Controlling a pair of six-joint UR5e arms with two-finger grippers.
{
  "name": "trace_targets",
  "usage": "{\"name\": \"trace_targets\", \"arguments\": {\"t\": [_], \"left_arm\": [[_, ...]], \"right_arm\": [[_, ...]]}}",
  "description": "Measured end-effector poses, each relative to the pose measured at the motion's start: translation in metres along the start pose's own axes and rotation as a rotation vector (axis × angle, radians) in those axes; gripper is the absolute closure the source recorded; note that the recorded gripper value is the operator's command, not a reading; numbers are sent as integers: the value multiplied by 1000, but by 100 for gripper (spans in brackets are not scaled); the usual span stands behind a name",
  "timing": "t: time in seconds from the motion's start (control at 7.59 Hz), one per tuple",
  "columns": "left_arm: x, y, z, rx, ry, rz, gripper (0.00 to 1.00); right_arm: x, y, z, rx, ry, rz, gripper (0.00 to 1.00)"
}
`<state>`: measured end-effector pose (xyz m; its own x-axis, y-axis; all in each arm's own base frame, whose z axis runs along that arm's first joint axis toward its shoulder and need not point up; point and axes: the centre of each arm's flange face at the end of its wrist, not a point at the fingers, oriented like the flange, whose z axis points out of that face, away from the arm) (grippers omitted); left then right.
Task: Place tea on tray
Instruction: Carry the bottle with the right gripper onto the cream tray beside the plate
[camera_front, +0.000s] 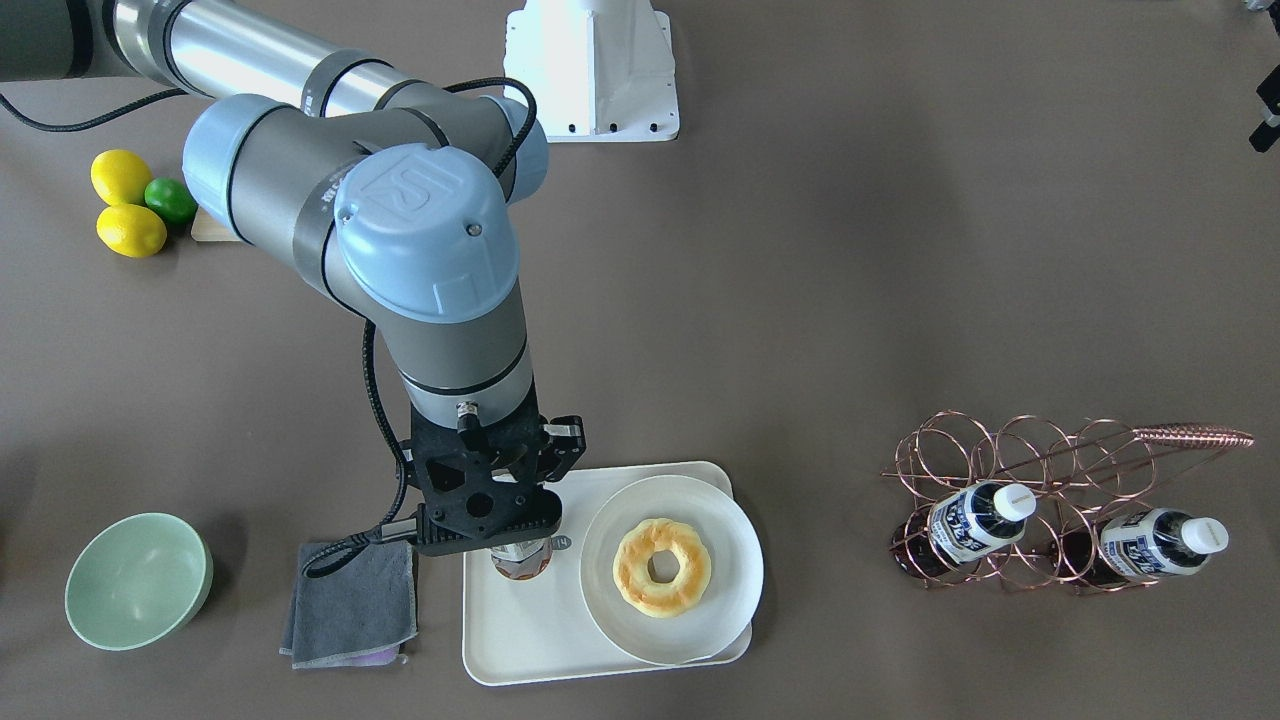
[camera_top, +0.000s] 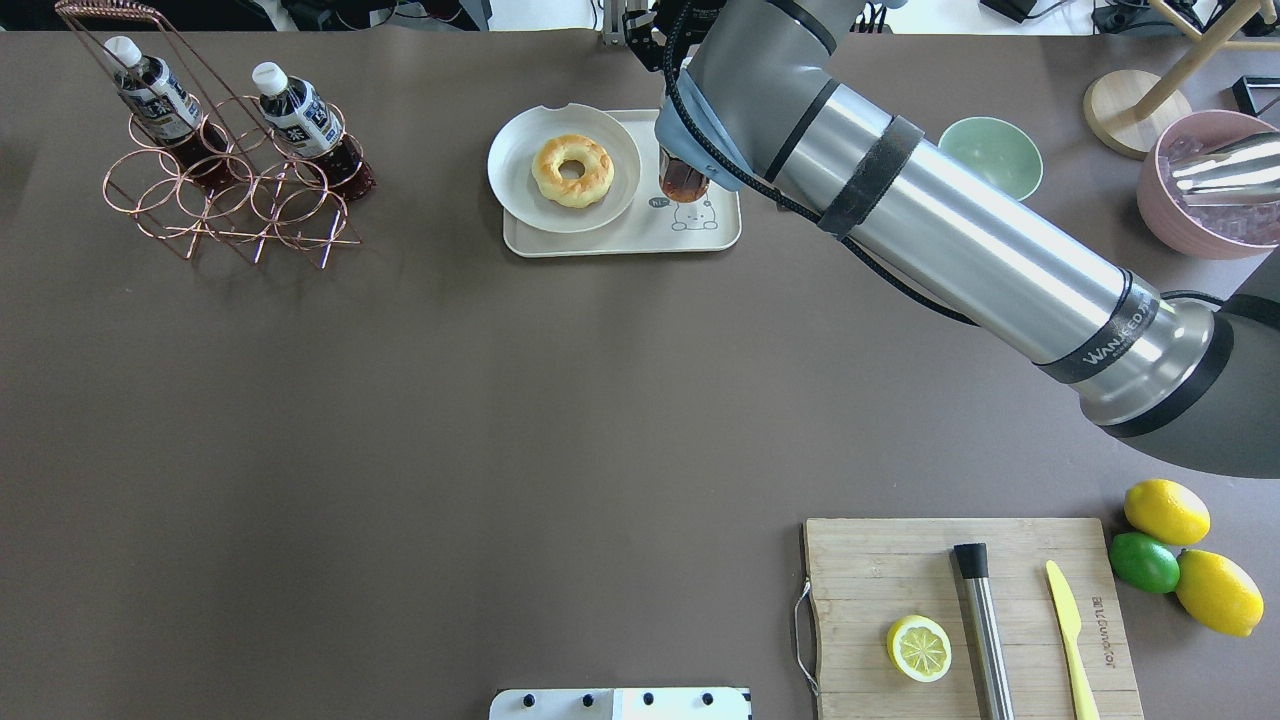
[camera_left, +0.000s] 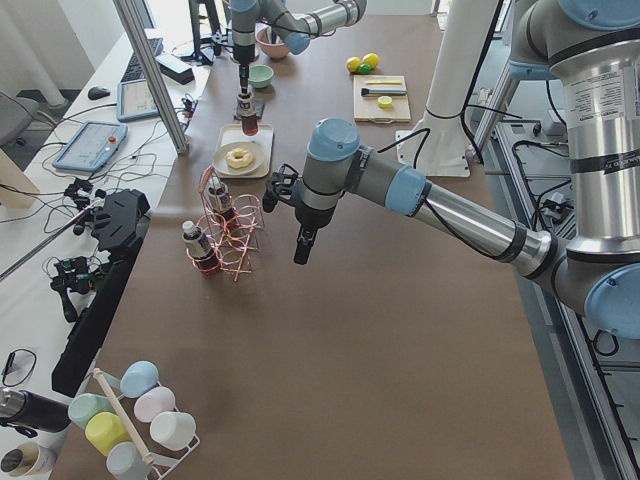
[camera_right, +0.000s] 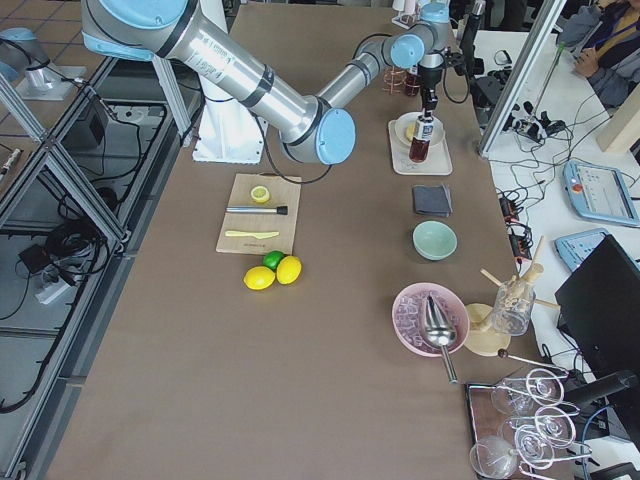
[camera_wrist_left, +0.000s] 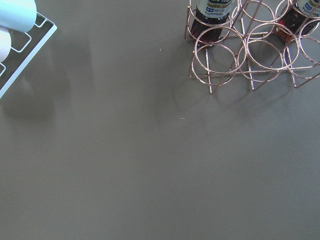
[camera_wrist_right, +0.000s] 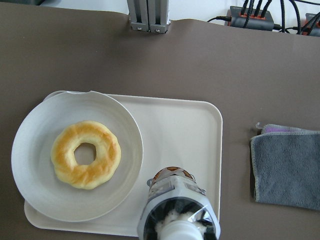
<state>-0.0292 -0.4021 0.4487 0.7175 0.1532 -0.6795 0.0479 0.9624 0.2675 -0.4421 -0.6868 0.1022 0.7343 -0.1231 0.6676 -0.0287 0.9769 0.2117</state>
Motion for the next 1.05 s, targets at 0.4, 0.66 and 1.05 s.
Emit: {"name": "trace_targets", "arguments": {"t": [0.4,0.66,1.05], "left_arm": [[-5,14,-1,10,-1,2,4],[-7,20,0,16,-1,7,4],[-8,21,0,16,-1,7,4]], "right_arm": [[9,-10,12,-1,8,-11,100],[11,-9,16,0,6,-9,100],[9,-6,23,-3,4,-14,72]]}}
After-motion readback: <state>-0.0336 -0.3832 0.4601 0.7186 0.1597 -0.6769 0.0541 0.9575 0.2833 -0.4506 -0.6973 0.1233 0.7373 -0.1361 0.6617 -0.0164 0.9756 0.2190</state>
